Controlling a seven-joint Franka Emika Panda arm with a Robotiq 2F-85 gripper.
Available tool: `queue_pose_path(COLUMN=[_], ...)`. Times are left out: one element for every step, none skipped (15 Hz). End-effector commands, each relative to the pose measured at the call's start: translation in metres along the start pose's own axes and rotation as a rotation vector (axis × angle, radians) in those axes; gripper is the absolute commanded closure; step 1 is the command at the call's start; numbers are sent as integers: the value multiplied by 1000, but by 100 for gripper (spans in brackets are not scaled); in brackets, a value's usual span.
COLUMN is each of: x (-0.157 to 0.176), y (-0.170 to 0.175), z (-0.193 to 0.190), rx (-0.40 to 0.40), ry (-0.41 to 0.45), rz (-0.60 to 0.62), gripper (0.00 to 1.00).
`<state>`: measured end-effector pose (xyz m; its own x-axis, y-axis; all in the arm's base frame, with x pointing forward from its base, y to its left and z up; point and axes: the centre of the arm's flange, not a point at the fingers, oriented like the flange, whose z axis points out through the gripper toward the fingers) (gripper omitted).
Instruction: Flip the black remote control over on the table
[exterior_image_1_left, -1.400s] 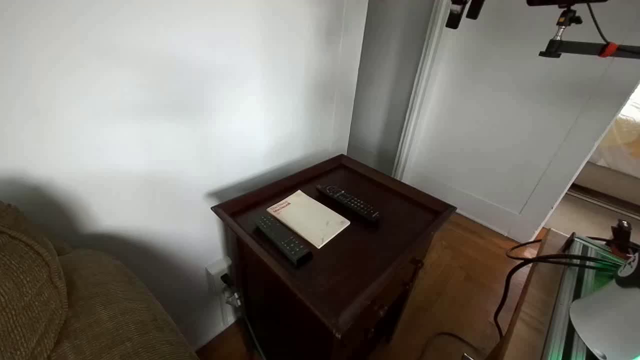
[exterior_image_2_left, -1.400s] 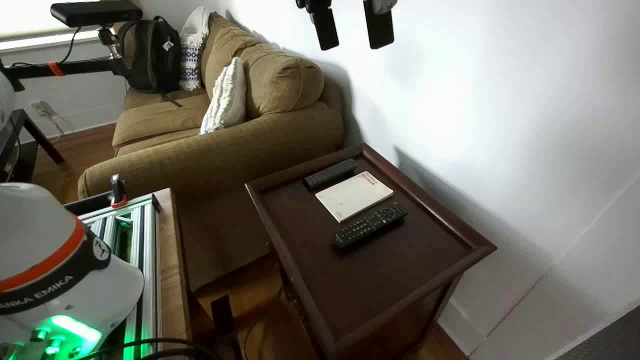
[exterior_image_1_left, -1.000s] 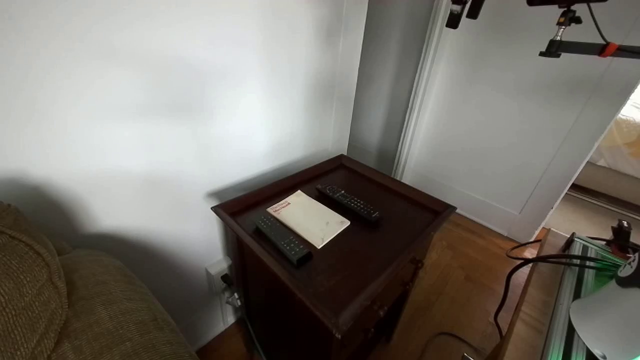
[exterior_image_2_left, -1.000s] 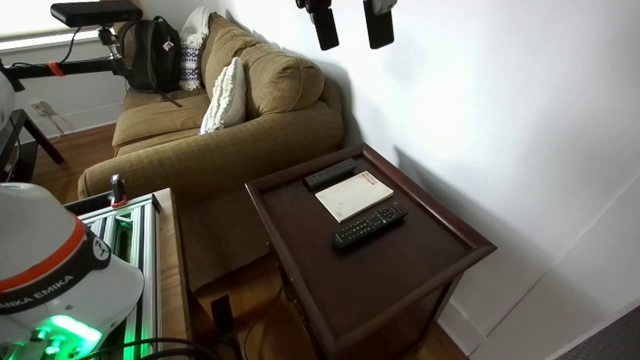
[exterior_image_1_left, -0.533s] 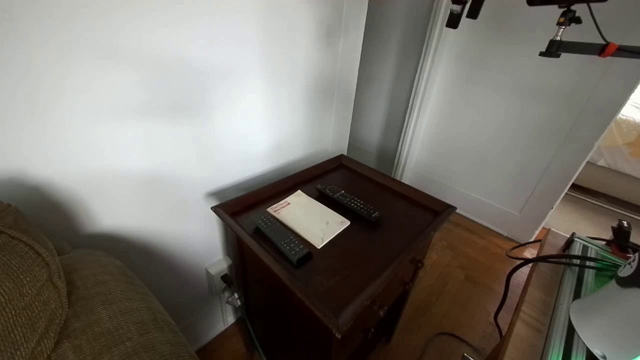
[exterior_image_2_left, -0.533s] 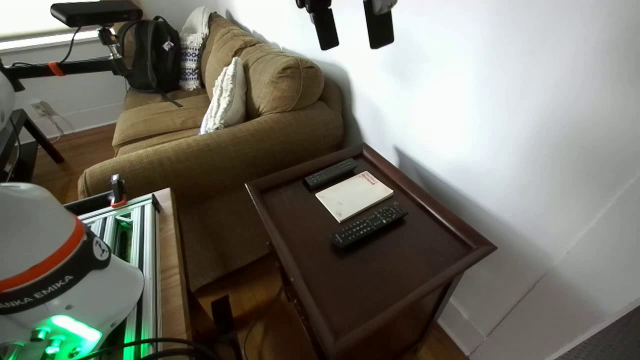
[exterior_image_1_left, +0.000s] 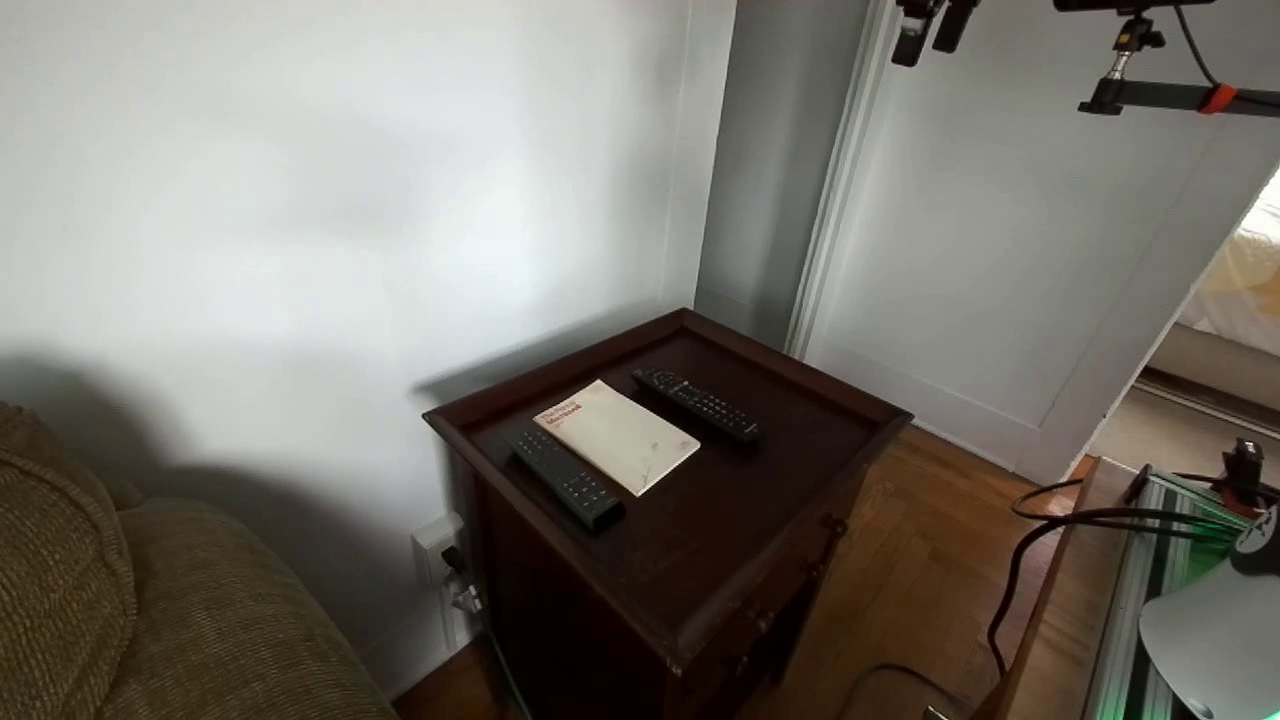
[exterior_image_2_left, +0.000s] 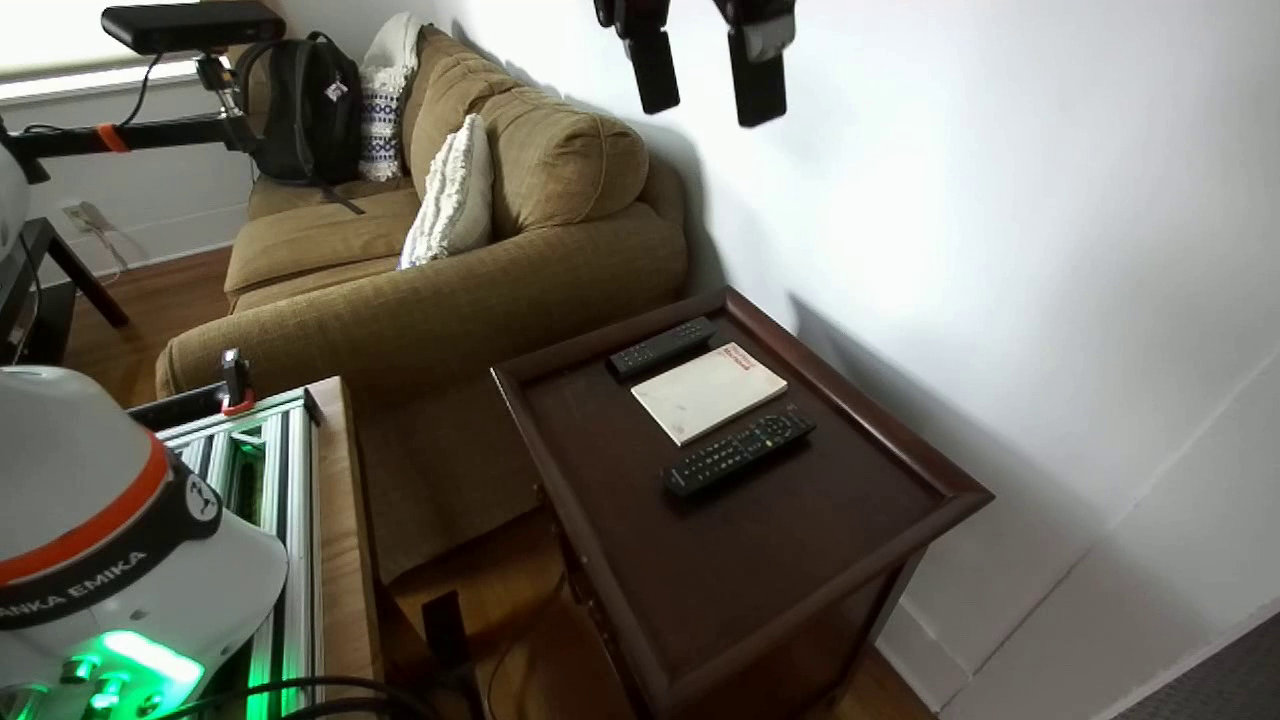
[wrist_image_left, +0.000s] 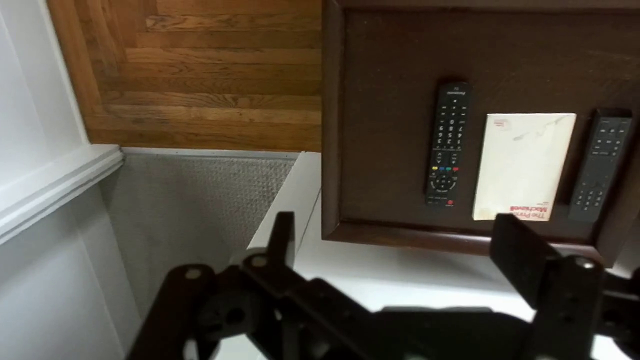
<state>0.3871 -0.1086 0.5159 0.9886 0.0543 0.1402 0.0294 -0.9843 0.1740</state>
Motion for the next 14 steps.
queue_pose_path(x=[19,23,26,31,35,41,47,53,57,61,65,67,43,47], y=[38,44,50,51,51,43,37,31,17,8,-1,-8,-14,-21], z=[66,86,105,127,148,169,186,202,213,224,235,246,211,221], rx=[188,232,274,314,355,397,437,481,529,576,623,675,601,637], ry=[7,30,50,69,85,94,107,108,96,84,73,52,86,76], rz=[-39,-50,-62,-77,-92,-108,-129,-148,-167,-184,-200,-210,-181,-194], gripper=[0,0,0,0,0,0,0,0,0,0,0,0,0,0])
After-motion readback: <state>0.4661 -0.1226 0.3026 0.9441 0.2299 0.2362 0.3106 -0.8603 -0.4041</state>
